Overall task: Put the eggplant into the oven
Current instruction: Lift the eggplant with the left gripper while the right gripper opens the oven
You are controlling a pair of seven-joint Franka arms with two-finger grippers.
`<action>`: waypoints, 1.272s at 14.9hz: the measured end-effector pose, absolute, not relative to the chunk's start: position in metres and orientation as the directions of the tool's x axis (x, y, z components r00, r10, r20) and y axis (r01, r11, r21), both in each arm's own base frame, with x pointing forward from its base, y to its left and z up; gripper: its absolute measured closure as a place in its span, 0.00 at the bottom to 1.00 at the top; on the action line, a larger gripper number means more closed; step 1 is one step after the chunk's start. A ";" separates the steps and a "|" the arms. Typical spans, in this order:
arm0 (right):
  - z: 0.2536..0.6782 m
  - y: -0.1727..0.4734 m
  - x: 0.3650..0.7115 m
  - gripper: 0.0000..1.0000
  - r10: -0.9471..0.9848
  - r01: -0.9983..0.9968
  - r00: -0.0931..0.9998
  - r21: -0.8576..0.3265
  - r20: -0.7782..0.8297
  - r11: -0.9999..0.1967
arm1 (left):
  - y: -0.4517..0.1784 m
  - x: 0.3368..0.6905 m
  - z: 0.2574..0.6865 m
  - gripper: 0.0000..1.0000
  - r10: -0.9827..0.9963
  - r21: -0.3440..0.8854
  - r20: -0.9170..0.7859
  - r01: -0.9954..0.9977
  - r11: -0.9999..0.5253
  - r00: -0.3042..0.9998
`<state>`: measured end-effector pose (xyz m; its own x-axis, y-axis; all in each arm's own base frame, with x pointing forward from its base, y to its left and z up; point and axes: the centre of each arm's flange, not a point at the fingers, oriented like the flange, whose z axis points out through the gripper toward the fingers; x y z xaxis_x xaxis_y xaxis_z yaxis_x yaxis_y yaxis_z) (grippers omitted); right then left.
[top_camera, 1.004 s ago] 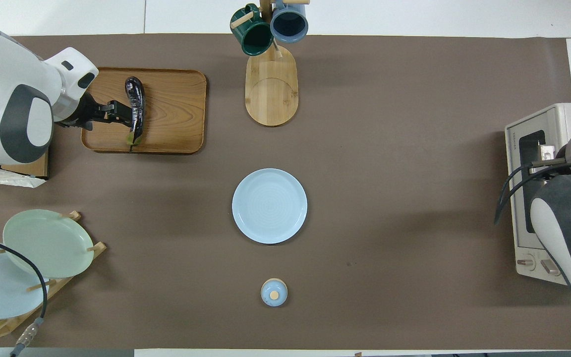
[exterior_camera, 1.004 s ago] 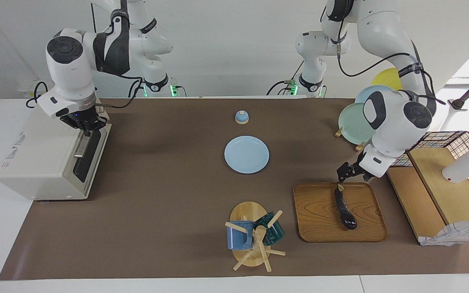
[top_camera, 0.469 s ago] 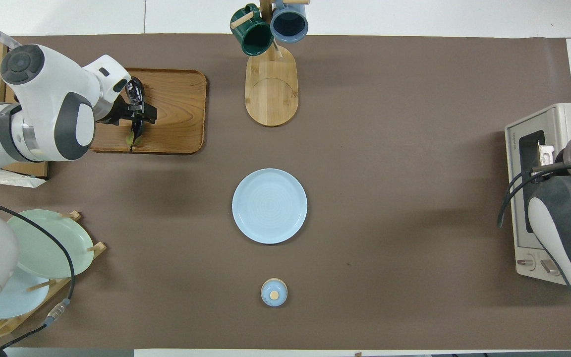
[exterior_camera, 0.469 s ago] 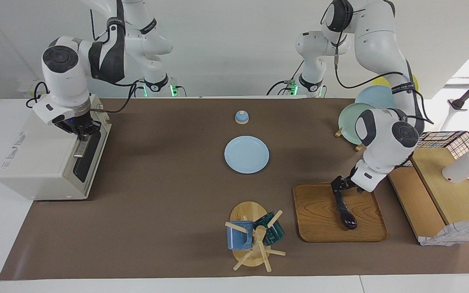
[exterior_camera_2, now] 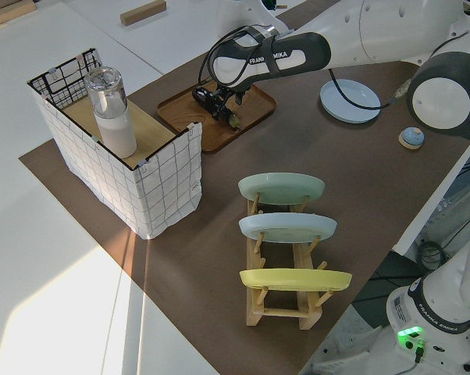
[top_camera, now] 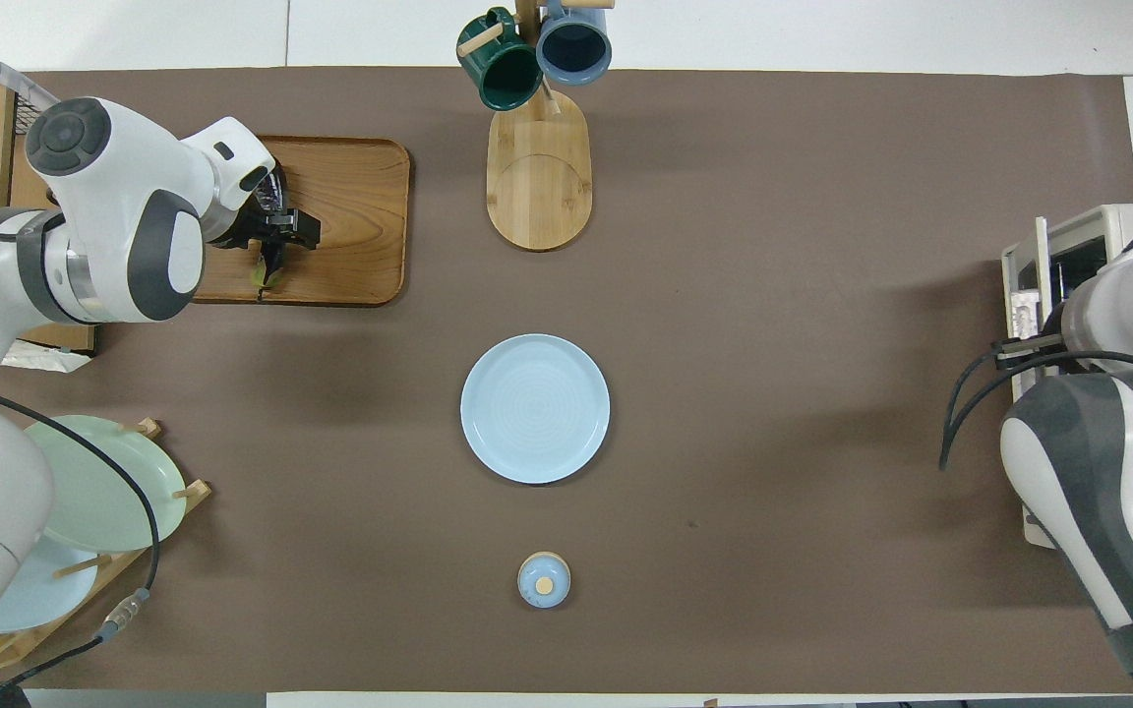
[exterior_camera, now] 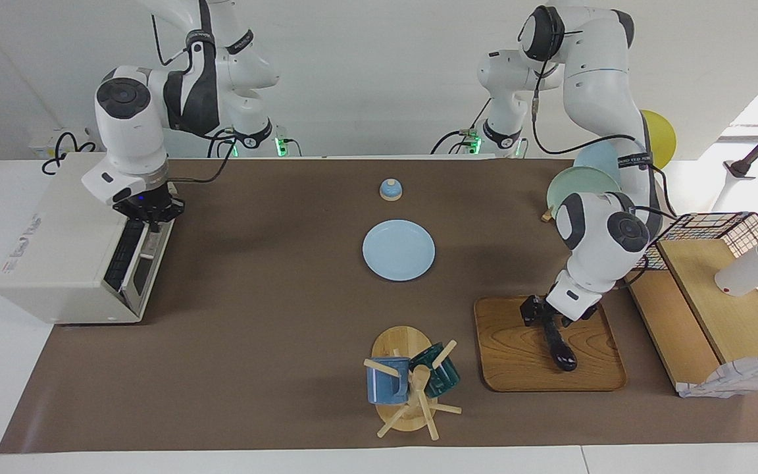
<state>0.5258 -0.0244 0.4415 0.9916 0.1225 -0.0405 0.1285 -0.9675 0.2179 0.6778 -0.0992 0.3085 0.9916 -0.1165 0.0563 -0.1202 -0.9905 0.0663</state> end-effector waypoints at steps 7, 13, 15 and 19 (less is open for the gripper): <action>0.329 0.031 0.527 0.99 0.123 0.121 0.992 0.139 0.007 -0.983 | -0.096 0.679 0.314 0.67 -0.123 0.067 0.041 -0.126 -0.990 0.992; 0.301 0.027 0.530 0.99 0.056 0.057 0.998 0.096 -0.016 -0.994 | -0.086 0.666 0.423 0.71 -0.054 0.148 -0.015 -0.051 -0.988 0.998; 0.299 0.033 0.530 0.99 0.028 0.030 0.999 0.076 -0.019 -0.997 | -0.104 0.644 0.462 0.71 -0.015 0.165 -0.044 -0.008 -0.986 0.999; 0.316 0.087 0.535 0.99 0.008 0.010 1.000 0.081 -0.024 -0.997 | -0.204 0.582 0.489 0.71 0.016 0.161 -0.108 0.033 -0.986 0.994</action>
